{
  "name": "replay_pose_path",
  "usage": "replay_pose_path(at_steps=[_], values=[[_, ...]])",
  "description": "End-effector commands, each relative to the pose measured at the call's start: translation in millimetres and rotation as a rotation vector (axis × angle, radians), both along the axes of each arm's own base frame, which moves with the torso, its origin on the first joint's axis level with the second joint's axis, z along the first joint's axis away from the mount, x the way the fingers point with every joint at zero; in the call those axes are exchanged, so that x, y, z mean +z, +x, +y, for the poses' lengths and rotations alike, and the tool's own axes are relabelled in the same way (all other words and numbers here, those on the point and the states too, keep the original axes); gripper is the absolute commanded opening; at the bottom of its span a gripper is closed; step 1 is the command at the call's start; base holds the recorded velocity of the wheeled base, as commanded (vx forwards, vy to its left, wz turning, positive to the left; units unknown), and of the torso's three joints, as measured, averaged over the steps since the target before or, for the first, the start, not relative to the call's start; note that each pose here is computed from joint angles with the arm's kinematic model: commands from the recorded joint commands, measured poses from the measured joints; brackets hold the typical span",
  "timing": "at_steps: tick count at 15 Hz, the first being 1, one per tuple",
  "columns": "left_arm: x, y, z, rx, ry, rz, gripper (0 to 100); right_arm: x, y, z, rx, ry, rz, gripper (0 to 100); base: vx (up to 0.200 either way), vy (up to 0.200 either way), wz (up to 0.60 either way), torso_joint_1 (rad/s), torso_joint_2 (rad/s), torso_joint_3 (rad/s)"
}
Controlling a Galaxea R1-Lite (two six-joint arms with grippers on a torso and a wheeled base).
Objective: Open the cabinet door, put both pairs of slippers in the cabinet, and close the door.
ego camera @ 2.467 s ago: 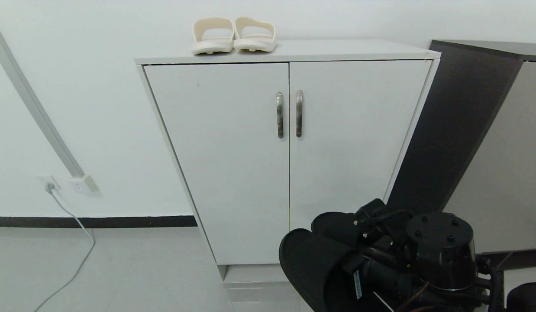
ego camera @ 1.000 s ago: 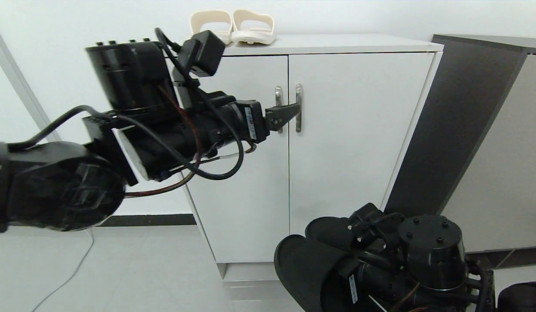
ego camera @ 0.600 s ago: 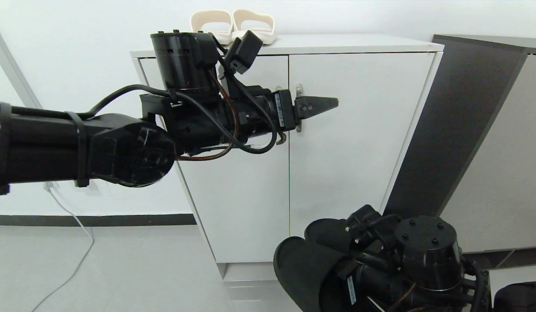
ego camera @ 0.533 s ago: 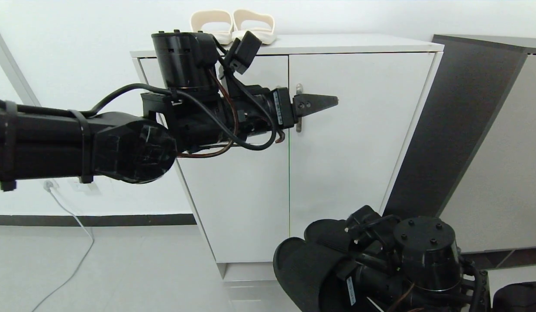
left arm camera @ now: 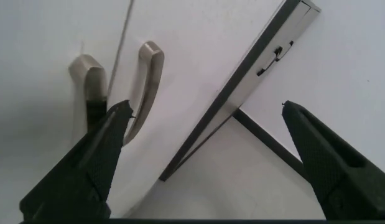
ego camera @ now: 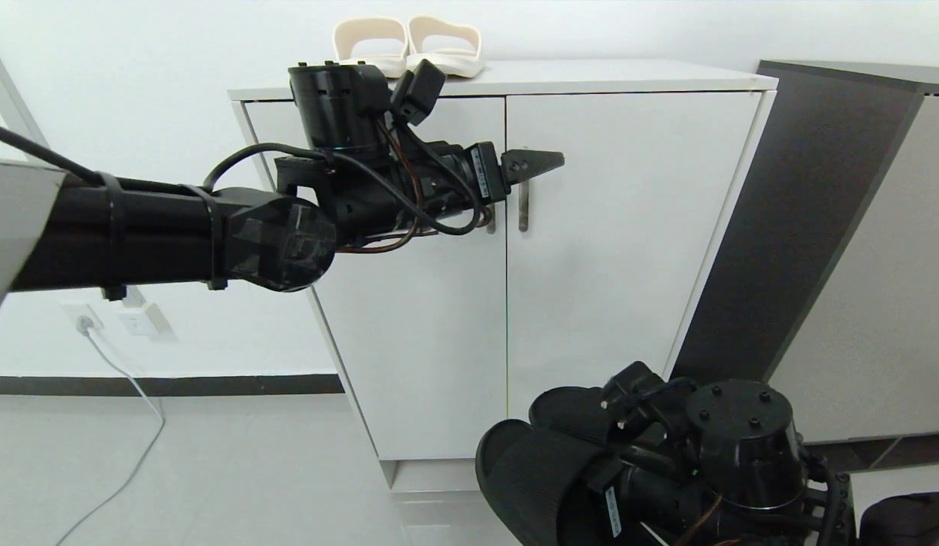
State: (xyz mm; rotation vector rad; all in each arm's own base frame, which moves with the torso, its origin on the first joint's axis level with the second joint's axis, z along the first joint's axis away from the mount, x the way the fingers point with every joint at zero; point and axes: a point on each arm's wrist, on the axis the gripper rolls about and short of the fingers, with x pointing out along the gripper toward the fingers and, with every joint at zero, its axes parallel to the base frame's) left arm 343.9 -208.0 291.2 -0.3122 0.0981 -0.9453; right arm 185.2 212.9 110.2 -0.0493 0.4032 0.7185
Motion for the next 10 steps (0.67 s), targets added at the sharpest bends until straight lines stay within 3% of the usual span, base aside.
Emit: replay_pose_path(at_steps=[1, 8, 9, 10], values=[[-7.0, 12.1, -5.7, 0.007, 0.008, 0.012, 100, -0.6, 0.0, 0.1, 0.001, -0.001, 0.002, 0, 0.0, 0.0, 0.0, 0.0, 0.0, 0.0], [-22.4, 40.5, -16.2, 0.024, 0.016, 0.025, 100, -1.0, -0.2, -0.1, 0.003, -0.002, 0.003, 0, 0.0, 0.0, 0.0, 0.0, 0.0, 0.0], [-23.6, 40.8, -16.4, 0.024, 0.017, 0.028, 0, -1.0, -0.2, -0.1, 0.003, -0.002, 0.003, 0, 0.0, 0.0, 0.0, 0.0, 0.0, 0.0], [-23.1, 40.1, -16.1, 0.024, 0.017, 0.028, 0, -2.2, -0.3, 0.0, 0.007, -0.004, 0.008, 0, 0.0, 0.0, 0.0, 0.0, 0.0, 0.0]])
